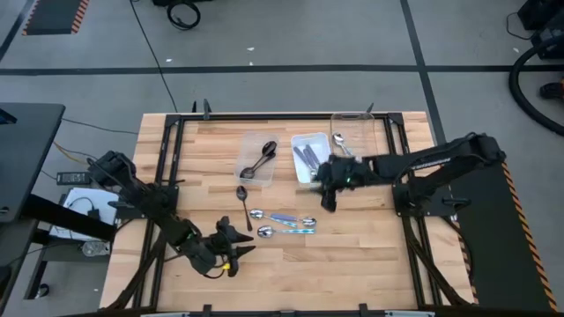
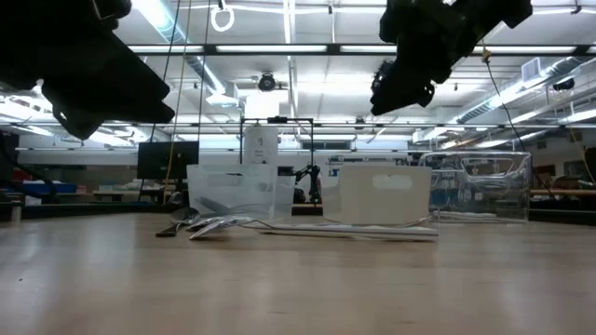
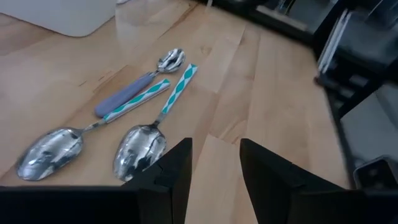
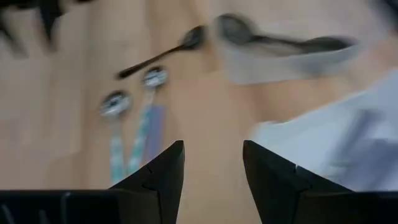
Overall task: Sort silverware by color (type)
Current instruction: Put the blue spoon into the right transparent bin
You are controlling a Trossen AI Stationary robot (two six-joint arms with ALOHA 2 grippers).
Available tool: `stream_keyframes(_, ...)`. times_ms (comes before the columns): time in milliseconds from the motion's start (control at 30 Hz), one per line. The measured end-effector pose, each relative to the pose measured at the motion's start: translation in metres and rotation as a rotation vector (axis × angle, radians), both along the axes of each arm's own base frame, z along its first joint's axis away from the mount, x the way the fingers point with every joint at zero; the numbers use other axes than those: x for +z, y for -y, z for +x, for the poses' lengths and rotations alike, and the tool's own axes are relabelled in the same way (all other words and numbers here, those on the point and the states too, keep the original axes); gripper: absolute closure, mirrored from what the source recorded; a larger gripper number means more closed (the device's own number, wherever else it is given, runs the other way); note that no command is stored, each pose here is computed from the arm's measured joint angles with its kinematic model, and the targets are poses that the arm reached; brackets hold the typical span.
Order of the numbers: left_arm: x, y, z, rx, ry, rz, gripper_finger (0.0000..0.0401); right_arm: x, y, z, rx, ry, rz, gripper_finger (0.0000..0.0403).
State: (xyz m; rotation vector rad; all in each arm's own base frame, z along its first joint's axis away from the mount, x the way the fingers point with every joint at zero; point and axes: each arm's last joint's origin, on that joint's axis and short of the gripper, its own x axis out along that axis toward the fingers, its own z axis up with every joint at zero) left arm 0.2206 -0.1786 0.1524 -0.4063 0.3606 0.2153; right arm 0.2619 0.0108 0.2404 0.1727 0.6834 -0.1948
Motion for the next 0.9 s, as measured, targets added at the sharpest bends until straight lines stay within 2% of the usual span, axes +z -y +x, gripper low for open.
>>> stream_keyframes(233,0.005,-0.018,0.022,-0.029,-0.221,0.095,0.026,-0.036,-0.055,0.021,0.109,-0.044,0.036,0.023)
stream_keyframes(467,0.008,-0.041,0.041,-0.122,-0.314,0.031,0.026,-0.056,-0.104,0.03,0.16,0.052,-0.088,0.0231)
stream_keyframes(700,0.006,-0.055,0.049,-0.171,-0.367,-0.033,0.026,-0.086,-0.122,0.04,0.187,0.067,-0.152,0.0231)
stream_keyframes(900,0.019,-0.059,0.06,-0.162,-0.443,-0.028,0.026,-0.097,-0.123,0.043,0.192,0.046,-0.165,0.0231)
